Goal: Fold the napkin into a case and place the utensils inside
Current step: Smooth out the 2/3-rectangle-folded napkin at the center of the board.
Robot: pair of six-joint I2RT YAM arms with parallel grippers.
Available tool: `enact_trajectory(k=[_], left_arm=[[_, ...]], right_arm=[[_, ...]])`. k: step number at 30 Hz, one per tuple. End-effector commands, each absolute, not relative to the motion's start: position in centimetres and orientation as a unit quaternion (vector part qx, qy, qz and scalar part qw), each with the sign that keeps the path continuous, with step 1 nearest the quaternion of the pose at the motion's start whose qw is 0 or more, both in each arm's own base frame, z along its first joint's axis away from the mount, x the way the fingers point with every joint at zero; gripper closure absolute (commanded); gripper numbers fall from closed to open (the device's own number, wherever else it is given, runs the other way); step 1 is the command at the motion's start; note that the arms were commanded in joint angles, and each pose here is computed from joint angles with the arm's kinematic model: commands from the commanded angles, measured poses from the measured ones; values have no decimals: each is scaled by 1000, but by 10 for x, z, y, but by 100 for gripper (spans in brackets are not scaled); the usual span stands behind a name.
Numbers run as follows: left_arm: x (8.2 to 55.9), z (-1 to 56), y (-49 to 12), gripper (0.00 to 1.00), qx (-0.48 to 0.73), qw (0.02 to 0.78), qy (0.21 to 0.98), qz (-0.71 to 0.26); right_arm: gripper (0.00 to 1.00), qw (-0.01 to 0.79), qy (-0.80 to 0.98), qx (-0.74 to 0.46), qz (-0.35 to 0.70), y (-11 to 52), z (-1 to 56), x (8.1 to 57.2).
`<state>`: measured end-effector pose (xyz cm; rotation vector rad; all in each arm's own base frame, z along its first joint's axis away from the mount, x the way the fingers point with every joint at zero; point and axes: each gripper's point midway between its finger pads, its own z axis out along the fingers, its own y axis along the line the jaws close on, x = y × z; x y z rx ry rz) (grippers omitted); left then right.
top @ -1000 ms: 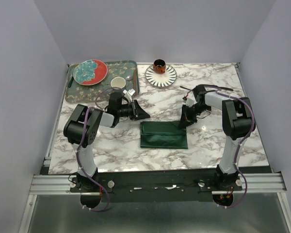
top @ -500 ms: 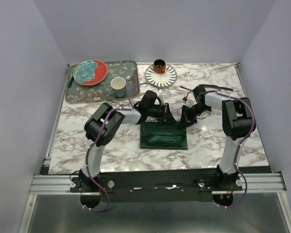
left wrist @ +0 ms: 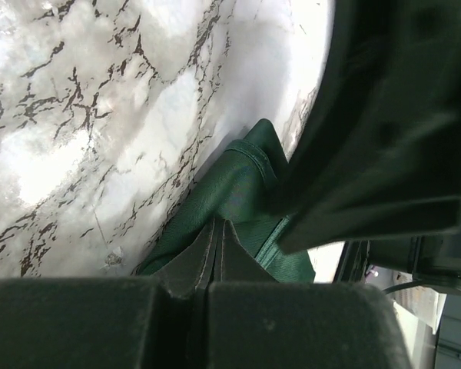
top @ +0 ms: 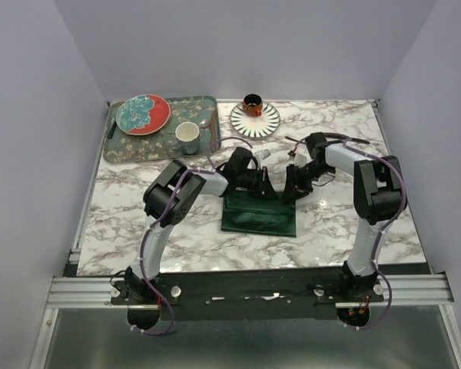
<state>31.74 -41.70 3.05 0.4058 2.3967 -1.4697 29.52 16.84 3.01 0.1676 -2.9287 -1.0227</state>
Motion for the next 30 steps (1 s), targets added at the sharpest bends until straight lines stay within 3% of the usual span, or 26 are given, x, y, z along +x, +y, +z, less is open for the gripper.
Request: enact_trajectory(k=[1, 9, 15, 22, 26, 30], left_arm=[[306, -29, -393, 100, 113, 111, 885, -437], [309, -29, -393, 100, 115, 114, 888, -431], [307, -37, -387, 100, 105, 104, 895, -422], [316, -43, -373, 100, 85, 102, 901, -412], [317, -45, -360, 100, 89, 103, 906, -401], [317, -44, -342, 100, 93, 103, 909, -392]], right_arm=[[64, -43, -929, 104, -352, 173, 80, 308], [68, 43, -889, 40, -454, 201, 62, 293], [69, 95, -898, 8, -430, 192, 23, 266], [69, 134, -897, -22, -421, 188, 0, 273], [64, 106, -877, 12, -469, 198, 17, 287], [47, 47, -830, 60, -553, 215, 67, 301]])
